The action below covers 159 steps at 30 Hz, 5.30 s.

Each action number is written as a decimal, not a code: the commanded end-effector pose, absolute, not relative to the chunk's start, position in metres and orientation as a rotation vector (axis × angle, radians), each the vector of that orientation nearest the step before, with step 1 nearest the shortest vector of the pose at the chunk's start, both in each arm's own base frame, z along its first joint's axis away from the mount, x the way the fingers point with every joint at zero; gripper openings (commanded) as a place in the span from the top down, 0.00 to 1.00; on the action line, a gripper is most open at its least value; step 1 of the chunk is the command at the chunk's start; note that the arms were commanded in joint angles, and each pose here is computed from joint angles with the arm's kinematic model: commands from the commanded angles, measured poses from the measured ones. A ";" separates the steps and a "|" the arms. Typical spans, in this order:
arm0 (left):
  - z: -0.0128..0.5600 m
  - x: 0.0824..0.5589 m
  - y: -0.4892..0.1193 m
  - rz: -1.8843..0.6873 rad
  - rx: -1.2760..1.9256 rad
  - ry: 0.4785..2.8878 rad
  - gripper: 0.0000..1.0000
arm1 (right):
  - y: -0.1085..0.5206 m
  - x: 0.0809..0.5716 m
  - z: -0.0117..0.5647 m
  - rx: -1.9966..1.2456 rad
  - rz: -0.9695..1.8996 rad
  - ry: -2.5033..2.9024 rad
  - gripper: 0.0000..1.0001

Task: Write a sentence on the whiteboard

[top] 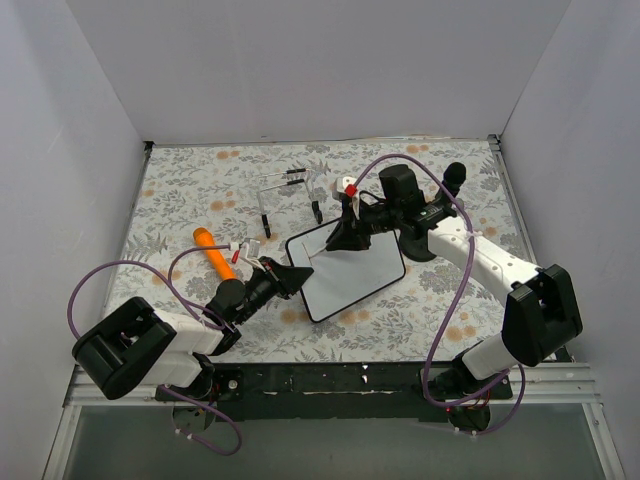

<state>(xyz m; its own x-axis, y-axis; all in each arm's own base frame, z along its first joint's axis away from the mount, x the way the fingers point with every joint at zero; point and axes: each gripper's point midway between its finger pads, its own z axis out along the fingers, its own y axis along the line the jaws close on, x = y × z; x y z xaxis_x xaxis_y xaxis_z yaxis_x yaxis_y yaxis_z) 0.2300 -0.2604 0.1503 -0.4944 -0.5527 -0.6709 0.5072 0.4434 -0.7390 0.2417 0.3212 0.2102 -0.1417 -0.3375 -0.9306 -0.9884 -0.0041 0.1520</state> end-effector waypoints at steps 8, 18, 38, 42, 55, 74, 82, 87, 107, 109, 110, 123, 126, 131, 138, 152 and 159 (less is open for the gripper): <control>0.193 0.226 -0.262 -1.350 -0.017 1.489 1.00 | 0.330 0.254 0.231 -1.384 1.140 1.506 0.99; 0.193 0.226 -0.262 -1.349 -0.017 1.485 1.00 | 0.314 0.278 0.234 -1.293 1.074 1.560 0.99; 0.193 0.225 -0.264 -1.357 -0.008 1.487 1.00 | 0.319 0.289 0.246 -1.264 1.092 1.540 0.99; 0.193 0.225 -0.263 -1.355 -0.008 1.487 1.00 | 0.317 0.285 0.233 -1.285 1.101 1.570 0.99; 0.193 0.226 -0.261 -1.347 -0.016 1.481 1.00 | 0.300 0.252 0.197 -1.350 1.145 1.653 0.99; 0.189 0.222 -0.260 -1.351 -0.010 1.489 1.00 | 0.296 0.241 0.246 -1.359 1.173 1.505 0.99; 0.189 0.221 -0.258 -1.352 -0.015 1.486 1.00 | 0.288 0.241 0.235 -1.375 1.189 1.490 0.99; 0.188 0.222 -0.258 -1.351 -0.022 1.489 1.00 | 0.289 0.245 0.231 -1.377 1.192 1.497 0.99; 0.190 0.223 -0.259 -1.358 -0.026 1.484 1.00 | 0.289 0.273 0.216 -1.294 1.145 1.593 0.99; 0.189 0.222 -0.259 -1.358 -0.022 1.485 1.00 | 0.291 0.274 0.215 -1.293 1.155 1.595 0.99; 0.189 0.222 -0.259 -1.360 -0.023 1.484 1.00 | 0.291 0.274 0.213 -1.289 1.161 1.604 0.99; 0.188 0.222 -0.261 -1.368 -0.017 1.486 1.00 | 0.298 0.278 0.219 -1.272 1.204 1.592 0.99; 0.189 0.222 -0.261 -1.370 -0.018 1.485 1.00 | 0.299 0.274 0.216 -1.282 1.224 1.588 0.99; 0.188 0.222 -0.261 -1.364 -0.016 1.487 1.00 | 0.302 0.267 0.213 -1.313 1.257 1.578 0.99; 0.188 0.222 -0.261 -1.365 -0.019 1.485 1.00 | 0.301 0.259 0.207 -1.352 1.272 1.588 0.99; 0.187 0.221 -0.260 -1.367 -0.018 1.486 1.00 | 0.294 0.266 0.197 -1.357 1.184 1.643 0.99; 0.187 0.221 -0.260 -1.368 -0.016 1.484 1.00 | 0.293 0.280 0.207 -1.332 1.130 1.635 0.99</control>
